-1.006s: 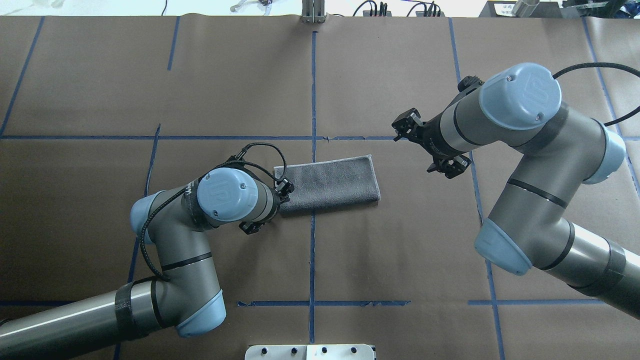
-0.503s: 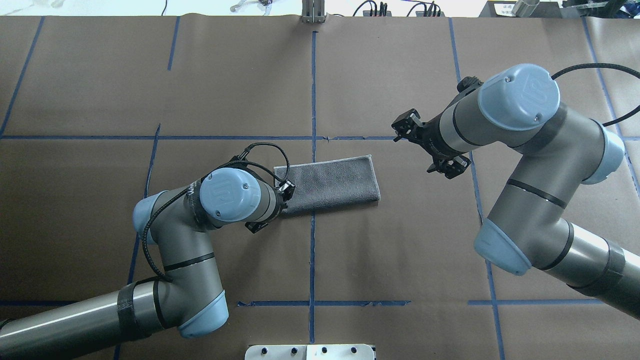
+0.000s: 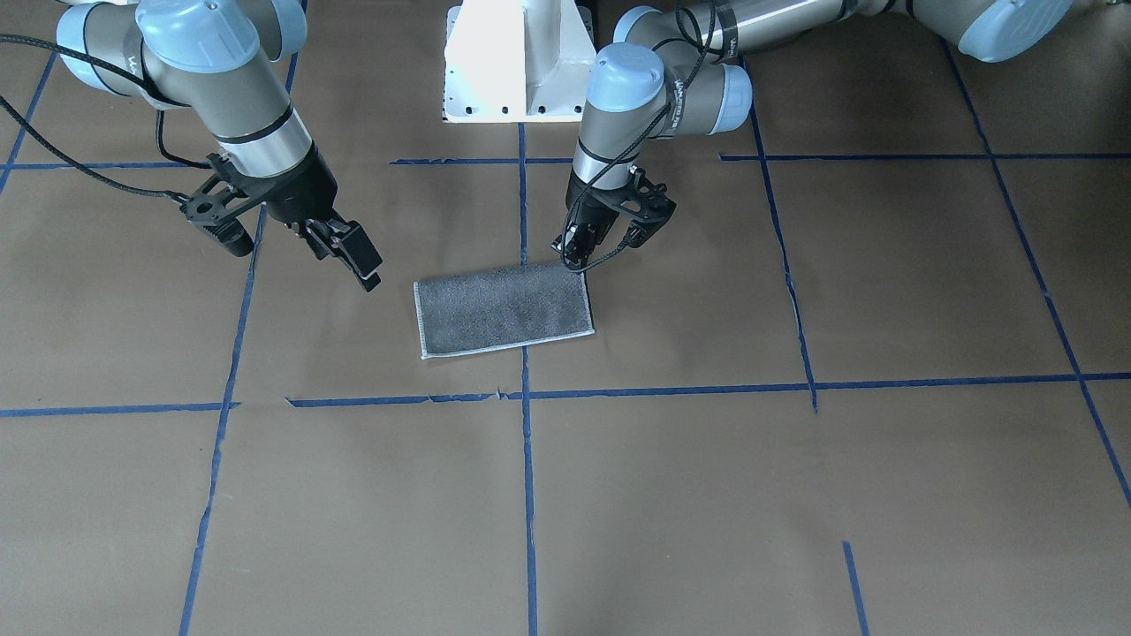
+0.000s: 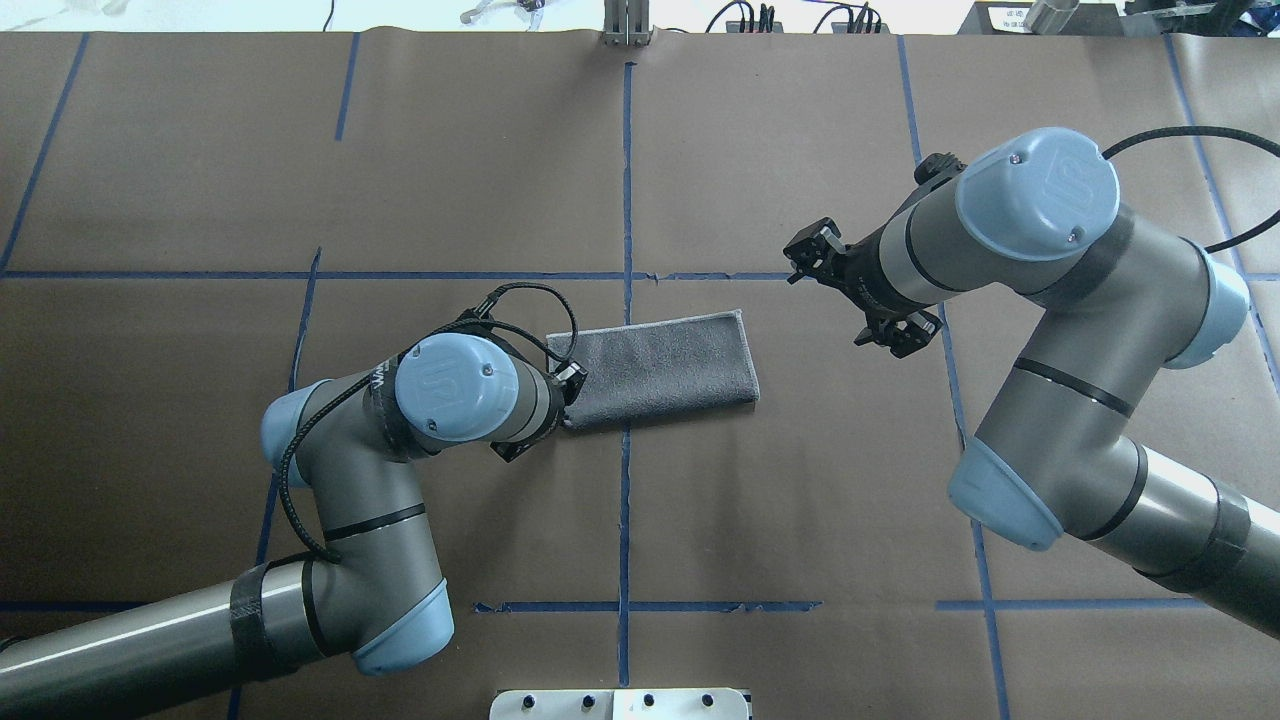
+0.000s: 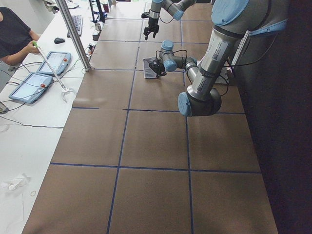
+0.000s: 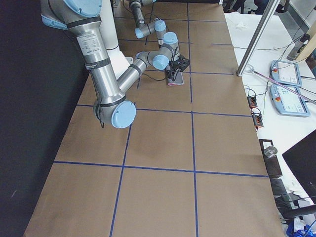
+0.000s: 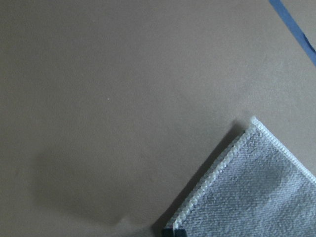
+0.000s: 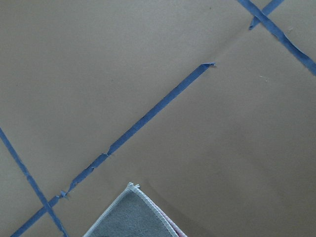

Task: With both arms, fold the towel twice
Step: 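Move the left gripper to the folded strip's end nearest it while the right gripper waits, then grasp the strip end with the left gripper and fold it over the other half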

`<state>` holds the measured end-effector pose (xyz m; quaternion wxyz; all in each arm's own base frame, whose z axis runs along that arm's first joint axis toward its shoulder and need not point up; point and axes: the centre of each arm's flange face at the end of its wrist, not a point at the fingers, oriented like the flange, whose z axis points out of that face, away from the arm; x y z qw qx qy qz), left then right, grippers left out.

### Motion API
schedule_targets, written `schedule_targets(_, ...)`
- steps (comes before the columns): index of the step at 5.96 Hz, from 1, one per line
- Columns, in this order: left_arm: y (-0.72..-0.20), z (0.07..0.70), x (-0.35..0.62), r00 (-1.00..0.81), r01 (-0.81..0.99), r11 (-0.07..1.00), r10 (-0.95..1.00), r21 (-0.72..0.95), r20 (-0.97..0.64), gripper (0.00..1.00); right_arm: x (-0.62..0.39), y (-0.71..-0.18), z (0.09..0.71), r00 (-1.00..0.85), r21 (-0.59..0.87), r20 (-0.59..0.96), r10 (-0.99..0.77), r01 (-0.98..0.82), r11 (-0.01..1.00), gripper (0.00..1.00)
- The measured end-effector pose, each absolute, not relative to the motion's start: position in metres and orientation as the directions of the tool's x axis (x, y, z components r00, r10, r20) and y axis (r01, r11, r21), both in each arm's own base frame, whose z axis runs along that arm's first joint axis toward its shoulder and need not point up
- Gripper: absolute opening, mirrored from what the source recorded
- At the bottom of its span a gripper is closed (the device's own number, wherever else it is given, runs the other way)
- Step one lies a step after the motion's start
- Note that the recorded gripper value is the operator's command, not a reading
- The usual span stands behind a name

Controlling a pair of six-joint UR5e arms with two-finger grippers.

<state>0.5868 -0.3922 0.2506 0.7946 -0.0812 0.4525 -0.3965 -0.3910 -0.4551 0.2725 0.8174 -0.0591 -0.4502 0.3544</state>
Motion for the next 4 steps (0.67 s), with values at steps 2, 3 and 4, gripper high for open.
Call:
schedule_targets(2, -0.417, 0.251, 0.566, 0.334, 0.548, 0.742, -0.617, -0.387, -0.712, 0.01, -0.39, -0.455, 0.272, 0.342, -0.416, 0.695, 0.632, -0.525, 0.742, 0.99)
schedule_targets(3, -0.439, 0.248, 0.547, 0.367, 0.529, 0.785, -0.553, -0.321, -0.748, 0.02, -0.39, -0.455, 0.271, 0.341, -0.416, 0.696, 0.631, -0.524, 0.743, 0.99)
schedule_targets(4, -0.455, 0.242, 0.527, 0.379, 0.51, 0.81, -0.513, -0.289, -0.77, 0.02, -0.39, -0.455, 0.27, 0.341, -0.417, 0.697, 0.631, -0.524, 0.743, 0.99)
